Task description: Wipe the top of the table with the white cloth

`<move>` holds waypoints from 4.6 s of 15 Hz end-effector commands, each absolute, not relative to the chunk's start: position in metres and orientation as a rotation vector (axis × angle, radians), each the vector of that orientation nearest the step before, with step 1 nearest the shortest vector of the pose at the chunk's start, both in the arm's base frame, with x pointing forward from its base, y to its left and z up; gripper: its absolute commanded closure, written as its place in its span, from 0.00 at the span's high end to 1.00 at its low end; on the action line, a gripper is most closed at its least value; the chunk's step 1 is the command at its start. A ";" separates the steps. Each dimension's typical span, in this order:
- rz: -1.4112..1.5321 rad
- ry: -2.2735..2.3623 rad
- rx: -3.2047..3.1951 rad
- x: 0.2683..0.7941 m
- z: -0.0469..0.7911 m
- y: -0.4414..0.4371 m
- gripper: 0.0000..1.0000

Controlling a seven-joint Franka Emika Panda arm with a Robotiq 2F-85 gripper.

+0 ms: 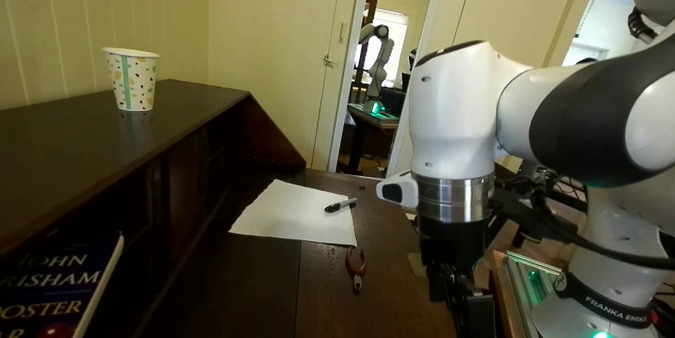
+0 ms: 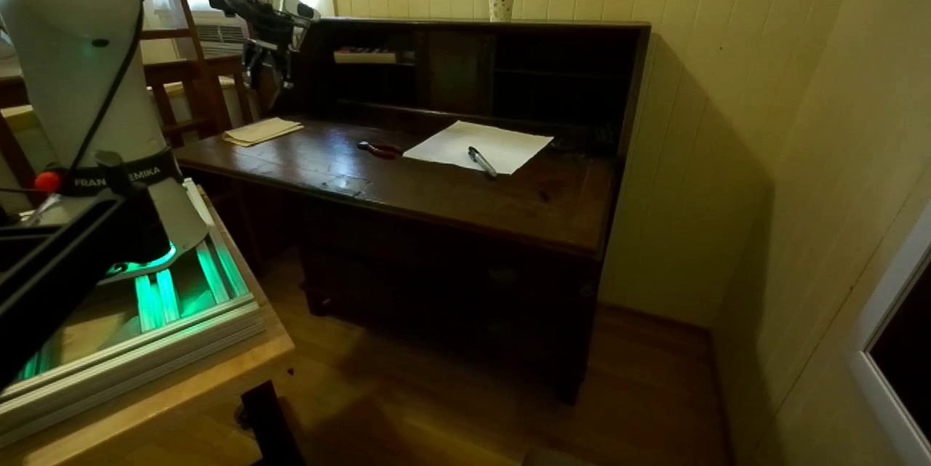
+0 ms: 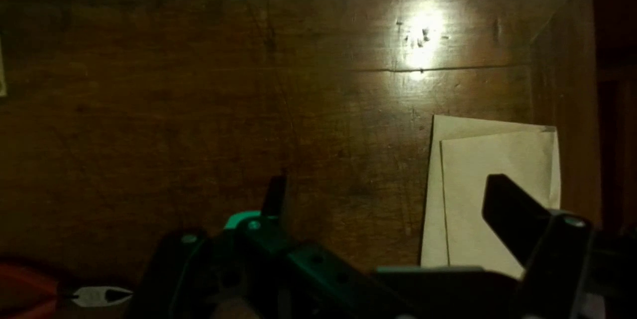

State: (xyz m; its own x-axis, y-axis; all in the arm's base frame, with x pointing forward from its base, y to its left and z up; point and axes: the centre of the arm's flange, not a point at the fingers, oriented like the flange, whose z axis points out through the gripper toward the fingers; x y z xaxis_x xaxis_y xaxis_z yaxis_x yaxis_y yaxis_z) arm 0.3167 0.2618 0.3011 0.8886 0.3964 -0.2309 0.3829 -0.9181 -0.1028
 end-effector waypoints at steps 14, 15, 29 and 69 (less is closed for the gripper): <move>-0.094 -0.655 -2.876 0.307 0.219 0.384 1.00; -0.091 -0.646 -2.873 0.307 0.214 0.385 1.00; -0.013 -0.696 -2.879 0.317 0.179 0.400 0.45; -0.686 -1.690 -2.661 0.515 0.519 0.409 0.00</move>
